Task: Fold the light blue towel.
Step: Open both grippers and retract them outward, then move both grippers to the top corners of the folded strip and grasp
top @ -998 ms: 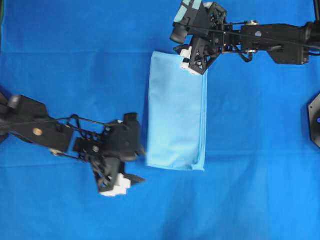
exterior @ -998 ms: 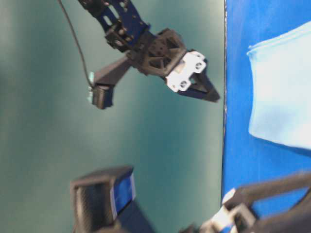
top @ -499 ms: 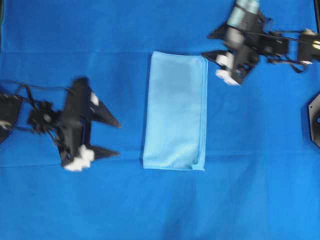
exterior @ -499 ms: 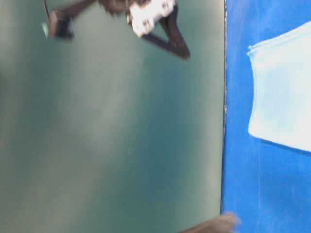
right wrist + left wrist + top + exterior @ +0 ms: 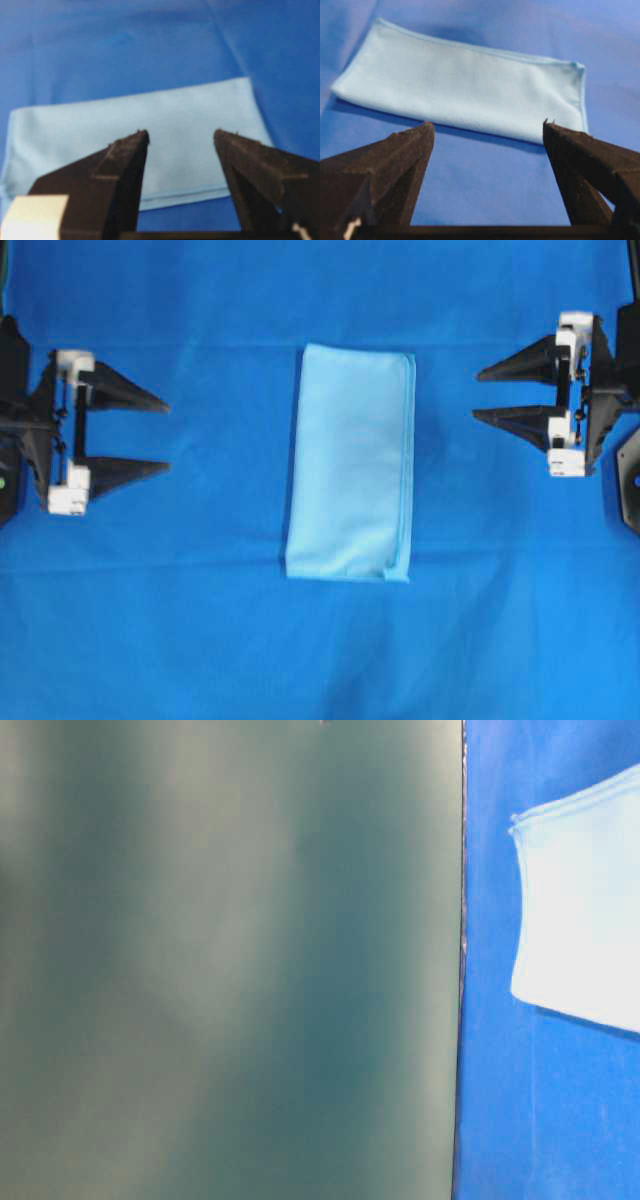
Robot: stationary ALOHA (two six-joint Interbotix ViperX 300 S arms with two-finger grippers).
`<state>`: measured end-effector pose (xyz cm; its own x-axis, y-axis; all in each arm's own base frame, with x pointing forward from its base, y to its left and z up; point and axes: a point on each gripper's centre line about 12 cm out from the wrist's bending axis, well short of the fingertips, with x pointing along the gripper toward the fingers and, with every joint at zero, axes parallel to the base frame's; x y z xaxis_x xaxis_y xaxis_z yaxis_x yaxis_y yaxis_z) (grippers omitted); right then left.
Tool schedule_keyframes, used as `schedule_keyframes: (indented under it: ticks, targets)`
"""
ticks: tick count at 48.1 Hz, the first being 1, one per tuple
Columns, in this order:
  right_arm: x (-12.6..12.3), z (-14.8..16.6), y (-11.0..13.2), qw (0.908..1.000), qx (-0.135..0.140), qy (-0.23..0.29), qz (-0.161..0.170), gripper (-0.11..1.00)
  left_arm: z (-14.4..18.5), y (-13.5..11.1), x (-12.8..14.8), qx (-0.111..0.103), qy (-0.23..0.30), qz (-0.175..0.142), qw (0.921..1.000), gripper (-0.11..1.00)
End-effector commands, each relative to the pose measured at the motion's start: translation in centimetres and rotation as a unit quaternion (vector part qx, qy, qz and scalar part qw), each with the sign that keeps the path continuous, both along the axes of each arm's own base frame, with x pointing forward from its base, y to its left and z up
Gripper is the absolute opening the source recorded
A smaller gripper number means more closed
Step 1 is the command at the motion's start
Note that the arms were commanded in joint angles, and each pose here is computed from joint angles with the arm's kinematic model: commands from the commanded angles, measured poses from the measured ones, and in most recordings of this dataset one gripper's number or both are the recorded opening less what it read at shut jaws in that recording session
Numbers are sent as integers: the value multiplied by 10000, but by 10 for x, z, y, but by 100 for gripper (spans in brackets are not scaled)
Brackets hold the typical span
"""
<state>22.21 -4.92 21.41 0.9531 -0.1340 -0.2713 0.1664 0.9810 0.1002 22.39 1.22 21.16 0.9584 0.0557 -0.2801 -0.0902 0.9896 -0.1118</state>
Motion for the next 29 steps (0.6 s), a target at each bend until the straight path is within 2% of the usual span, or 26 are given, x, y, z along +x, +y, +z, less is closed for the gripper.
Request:
schedule_keyframes:
  ticks: [1,13,18,24,29]
  targets:
    - [3,3,1,9999,48,-115,39,59,6,1,0,29,-144,23,9999,84]
    - [12,0,-2,10000,67,34,37,59,3,2,5,11,-61,37,10000,84]
    - [16,1,-7,9999,75,87,-37,59,7,4,12,22,-191,73,9998,83]
    - [29,2,-24,9990,89,293,-334,59,10,11,30,77,-340,187,9992,83]
    - [41,-10,-43,9954,116,740,-605,59,2,27,53,98,-129,418,9990,83]
